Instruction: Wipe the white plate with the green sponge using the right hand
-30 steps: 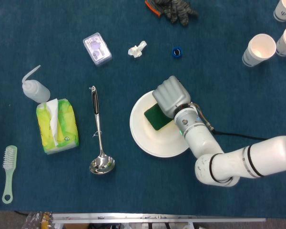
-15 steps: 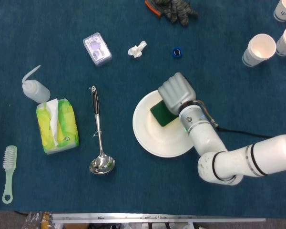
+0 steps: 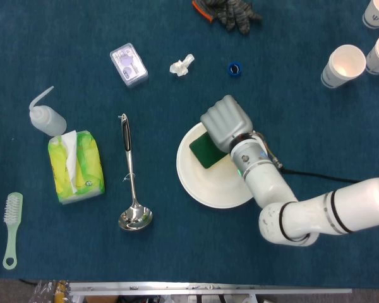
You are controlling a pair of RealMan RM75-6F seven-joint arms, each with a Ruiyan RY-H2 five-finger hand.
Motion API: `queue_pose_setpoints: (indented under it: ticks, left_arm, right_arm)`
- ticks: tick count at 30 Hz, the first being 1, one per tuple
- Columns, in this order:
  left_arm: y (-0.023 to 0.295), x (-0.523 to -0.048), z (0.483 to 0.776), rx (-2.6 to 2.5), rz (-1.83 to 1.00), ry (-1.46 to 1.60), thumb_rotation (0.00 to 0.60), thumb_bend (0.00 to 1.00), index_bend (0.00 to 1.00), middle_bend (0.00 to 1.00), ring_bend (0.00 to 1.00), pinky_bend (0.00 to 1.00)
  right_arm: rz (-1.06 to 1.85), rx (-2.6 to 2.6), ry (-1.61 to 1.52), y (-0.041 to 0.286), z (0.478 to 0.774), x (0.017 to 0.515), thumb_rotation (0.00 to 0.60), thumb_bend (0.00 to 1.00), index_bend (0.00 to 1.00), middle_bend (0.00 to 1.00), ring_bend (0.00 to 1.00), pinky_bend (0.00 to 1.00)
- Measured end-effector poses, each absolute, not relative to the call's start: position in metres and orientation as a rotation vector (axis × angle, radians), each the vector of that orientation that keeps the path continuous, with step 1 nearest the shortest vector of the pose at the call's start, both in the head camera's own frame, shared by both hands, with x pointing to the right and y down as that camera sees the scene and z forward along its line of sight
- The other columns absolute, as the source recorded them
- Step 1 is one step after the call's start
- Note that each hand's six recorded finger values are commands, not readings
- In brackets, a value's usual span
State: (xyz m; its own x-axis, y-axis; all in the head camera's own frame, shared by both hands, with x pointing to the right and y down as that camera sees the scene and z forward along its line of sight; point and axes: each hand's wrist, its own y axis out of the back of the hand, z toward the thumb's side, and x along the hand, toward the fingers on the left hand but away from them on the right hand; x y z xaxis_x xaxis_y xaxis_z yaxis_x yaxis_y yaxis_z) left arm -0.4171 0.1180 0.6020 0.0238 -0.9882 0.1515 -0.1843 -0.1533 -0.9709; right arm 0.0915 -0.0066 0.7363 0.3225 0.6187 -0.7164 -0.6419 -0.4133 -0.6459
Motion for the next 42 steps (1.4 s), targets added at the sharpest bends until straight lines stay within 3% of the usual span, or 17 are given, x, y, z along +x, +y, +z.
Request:
queue_pose_setpoints:
  ticks: [28, 42]
  left_arm:
    - [0.117, -0.414, 0.607, -1.479, -1.219, 1.253, 0.600, 0.40, 0.24, 0.20, 0.12, 0.12]
    - [0.118, -0.417, 0.607, -1.477, -1.228, 1.256, 0.600, 0.40, 0.24, 0.20, 0.12, 0.12]
  right_arm:
    - [1.451, -1.341, 0.027, -0.023, 0.736, 0.119, 0.600, 0.11, 0.56, 0.42, 0.37, 0.62]
    - [1.409, -1.386, 0.064, -0.007, 0.745, 0.102, 0.600, 0.11, 0.56, 0.42, 0.37, 0.62]
